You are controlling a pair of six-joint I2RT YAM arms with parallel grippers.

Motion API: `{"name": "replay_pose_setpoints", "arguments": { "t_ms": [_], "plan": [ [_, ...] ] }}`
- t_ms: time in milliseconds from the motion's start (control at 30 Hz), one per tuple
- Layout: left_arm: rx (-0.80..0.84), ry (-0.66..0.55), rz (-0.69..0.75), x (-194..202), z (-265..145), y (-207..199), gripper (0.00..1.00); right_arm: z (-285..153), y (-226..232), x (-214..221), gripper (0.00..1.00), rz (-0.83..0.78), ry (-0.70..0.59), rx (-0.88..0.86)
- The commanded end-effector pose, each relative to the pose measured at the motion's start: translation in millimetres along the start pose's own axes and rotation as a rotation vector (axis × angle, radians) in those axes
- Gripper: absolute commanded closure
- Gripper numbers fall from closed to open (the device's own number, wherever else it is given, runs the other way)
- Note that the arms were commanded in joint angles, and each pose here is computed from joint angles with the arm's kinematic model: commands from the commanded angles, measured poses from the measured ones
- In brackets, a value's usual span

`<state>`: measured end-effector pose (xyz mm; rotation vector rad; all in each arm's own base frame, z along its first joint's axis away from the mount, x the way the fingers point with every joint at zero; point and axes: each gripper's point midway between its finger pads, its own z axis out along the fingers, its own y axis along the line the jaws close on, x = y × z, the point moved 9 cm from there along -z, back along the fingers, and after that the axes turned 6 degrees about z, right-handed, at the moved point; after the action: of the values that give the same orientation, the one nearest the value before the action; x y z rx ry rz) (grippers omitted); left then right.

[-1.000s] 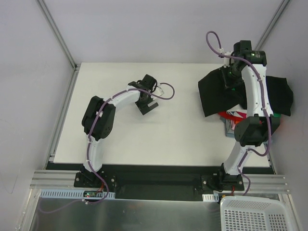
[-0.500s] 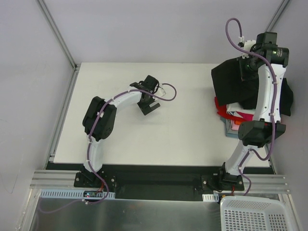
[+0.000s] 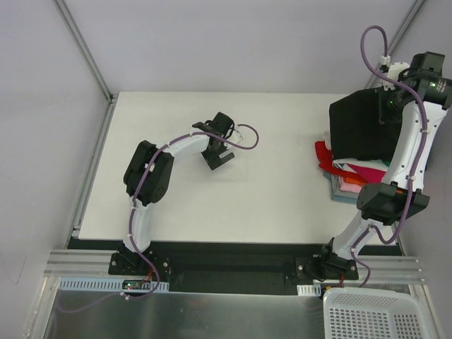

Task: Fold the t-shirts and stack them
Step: Neatly place the folded tshirt to the corner

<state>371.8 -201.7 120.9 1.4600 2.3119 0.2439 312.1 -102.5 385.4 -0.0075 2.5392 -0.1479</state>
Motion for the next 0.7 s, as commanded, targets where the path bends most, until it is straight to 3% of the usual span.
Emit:
{"name": "replay_pose_setpoints", "arguments": {
  "t_ms": [0, 200, 667],
  "plan": [
    [-0.018, 0.004, 0.013, -4.3, 3.4, -0.8, 0.05, -49.3, -19.0, 7.3, 0.99, 0.012, -0.133, 0.072],
    [-0.019, 0.003, 0.018, -3.3, 4.0, -1.4, 0.06, -57.1, -41.0, 18.9, 0.99, 0.06, -0.138, 0.103],
    [-0.005, -0.005, 0.016, -1.1, 1.6, -4.7, 0.05, 11.9, -110.9, 34.4, 0.99, 0.151, -0.011, 0.166]
  ]
}}
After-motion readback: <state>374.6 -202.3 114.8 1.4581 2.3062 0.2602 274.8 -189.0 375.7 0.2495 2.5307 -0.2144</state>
